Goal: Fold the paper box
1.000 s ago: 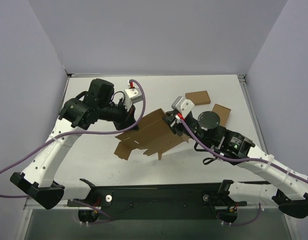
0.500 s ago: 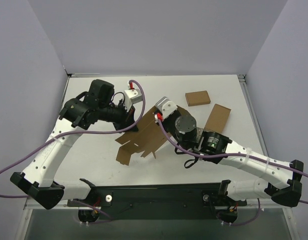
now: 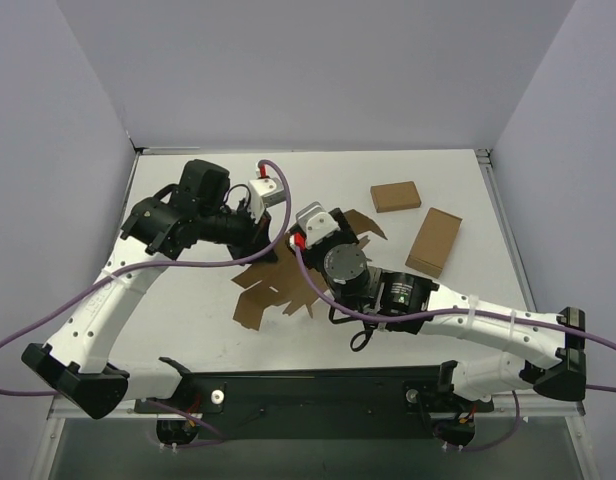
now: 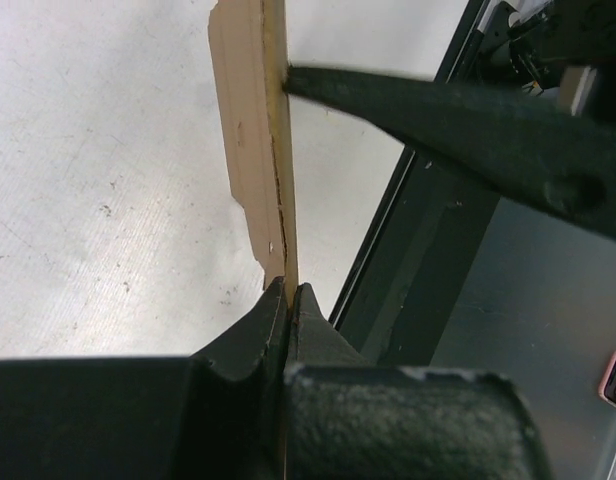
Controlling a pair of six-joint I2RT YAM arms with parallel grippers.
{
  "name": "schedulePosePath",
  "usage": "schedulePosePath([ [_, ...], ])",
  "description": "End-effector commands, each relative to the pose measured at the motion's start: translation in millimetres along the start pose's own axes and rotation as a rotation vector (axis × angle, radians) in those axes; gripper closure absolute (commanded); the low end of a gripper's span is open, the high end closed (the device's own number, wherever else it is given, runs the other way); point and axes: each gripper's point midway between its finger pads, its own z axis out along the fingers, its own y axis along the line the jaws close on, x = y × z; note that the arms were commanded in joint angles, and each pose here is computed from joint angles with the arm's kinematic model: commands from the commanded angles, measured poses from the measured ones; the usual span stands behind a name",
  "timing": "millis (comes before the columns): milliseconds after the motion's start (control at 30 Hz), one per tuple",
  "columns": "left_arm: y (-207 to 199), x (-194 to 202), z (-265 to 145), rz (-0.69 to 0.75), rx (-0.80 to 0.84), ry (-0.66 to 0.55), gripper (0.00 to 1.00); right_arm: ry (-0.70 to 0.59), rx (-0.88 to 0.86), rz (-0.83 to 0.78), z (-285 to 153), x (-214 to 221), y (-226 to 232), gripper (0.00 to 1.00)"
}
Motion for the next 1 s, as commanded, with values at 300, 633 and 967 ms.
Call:
schedulePosePath([
  [300,-28.1,-24.2,8.1,0.143,0.267,-0.044,1.00,-0.039,-0.428,0.168,-94.2,-56.4,-42.1,0.09],
  [633,-50.1,-8.4,9.9,0.153,0.328,0.022,1.00,0.051,-0.674,-0.009,-105.2,-47.7,-32.6,0.03],
  [967,-74.0,6.6,14.8,0.196,0.374,0.083,1.00,0.159,-0.833,-0.064,-86.8,-40.8,-2.5,0.05],
])
